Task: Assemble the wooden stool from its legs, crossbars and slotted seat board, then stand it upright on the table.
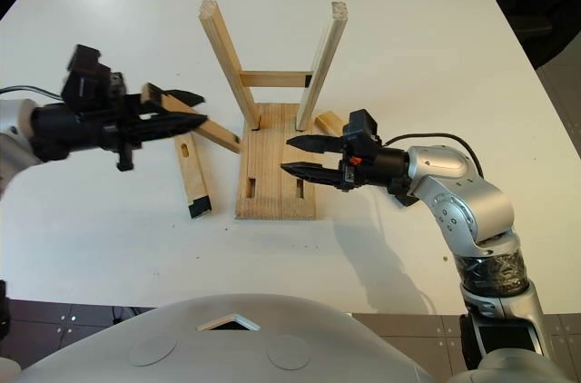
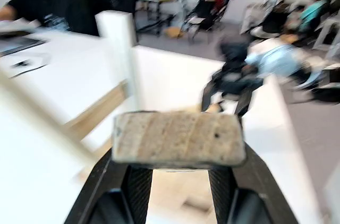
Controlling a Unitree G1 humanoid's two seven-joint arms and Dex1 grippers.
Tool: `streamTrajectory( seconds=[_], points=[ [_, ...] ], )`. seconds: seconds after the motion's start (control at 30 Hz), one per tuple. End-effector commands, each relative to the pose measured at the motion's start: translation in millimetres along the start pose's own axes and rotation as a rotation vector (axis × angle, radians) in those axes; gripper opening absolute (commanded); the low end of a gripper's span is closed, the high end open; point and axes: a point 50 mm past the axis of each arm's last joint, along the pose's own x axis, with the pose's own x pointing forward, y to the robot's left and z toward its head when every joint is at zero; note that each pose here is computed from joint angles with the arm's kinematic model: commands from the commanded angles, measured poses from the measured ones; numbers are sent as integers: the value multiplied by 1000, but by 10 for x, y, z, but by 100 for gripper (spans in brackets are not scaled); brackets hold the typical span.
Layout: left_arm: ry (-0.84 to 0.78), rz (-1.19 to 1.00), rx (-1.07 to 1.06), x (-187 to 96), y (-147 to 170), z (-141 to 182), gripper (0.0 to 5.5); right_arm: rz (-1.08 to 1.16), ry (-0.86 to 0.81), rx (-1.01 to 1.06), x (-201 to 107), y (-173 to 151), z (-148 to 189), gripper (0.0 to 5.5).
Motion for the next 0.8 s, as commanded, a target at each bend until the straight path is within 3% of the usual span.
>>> streamTrajectory(
  seconds=[0.03, 0.27, 0.8],
  points=[
    [174, 82, 85, -280, 256, -125, 129, -81, 29, -10, -91, -10, -99, 224],
    [281, 93, 82, -336, 457, -414, 129, -102, 41, -19, -28, -6, -171, 224],
    [301, 71, 84, -185, 540, -613, 129, -131, 81, -33, 11, -23, -262, 224]
  ],
)
